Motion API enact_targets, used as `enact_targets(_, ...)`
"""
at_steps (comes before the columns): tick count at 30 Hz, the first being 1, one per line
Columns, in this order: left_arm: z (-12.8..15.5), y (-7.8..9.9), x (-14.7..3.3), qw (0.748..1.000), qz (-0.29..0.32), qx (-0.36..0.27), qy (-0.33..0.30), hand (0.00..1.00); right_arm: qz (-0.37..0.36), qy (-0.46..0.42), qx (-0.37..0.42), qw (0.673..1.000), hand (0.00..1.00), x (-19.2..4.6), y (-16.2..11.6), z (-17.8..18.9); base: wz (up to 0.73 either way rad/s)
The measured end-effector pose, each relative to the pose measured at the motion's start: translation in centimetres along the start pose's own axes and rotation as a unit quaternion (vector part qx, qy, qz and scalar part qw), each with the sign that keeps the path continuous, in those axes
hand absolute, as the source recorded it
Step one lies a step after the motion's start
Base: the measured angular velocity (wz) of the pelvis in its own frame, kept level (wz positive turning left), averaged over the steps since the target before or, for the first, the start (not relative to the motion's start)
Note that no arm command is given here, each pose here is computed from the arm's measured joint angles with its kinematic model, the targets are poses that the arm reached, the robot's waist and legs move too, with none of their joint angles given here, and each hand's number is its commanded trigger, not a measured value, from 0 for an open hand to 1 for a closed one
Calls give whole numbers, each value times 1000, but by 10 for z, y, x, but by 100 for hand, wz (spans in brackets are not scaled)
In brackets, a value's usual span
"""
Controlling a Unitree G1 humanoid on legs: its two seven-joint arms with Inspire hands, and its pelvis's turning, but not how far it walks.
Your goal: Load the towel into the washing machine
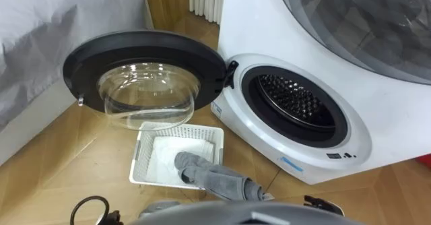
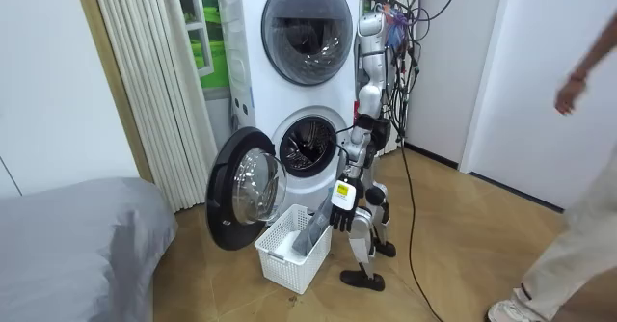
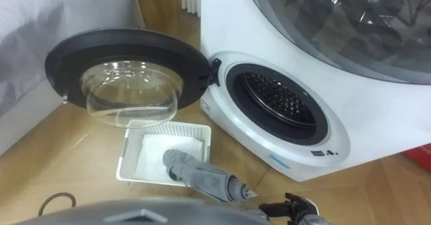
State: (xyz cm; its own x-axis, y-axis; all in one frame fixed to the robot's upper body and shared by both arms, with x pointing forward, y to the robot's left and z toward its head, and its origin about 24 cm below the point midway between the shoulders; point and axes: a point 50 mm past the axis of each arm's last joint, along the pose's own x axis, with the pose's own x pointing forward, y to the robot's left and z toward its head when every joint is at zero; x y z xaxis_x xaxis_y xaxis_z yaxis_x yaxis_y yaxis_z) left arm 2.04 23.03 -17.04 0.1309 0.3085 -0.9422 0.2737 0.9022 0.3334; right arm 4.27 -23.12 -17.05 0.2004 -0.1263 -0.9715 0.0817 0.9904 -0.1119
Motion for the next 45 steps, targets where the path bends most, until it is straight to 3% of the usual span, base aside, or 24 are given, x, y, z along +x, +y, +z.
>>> enact_targets(17,14,3,1,999,3,24,-32,0,-4,-15,-6,1000,0,1,-3,11,0)
enact_targets(20,31,9,1,998,14,34,-54,0,-3,-28,-23,999,0,2,-2,24,0)
enact_targets(27,105,25,-6,980,68,37,-181,0,25,-80,-76,994,0,3,17,67,0)
enact_targets(36,164,12,-24,942,81,138,-294,0,38,-137,-157,977,0,-1,37,109,2)
enact_targets(45,231,19,-53,892,125,209,-381,0,44,-217,-224,949,0,-13,65,161,-3)
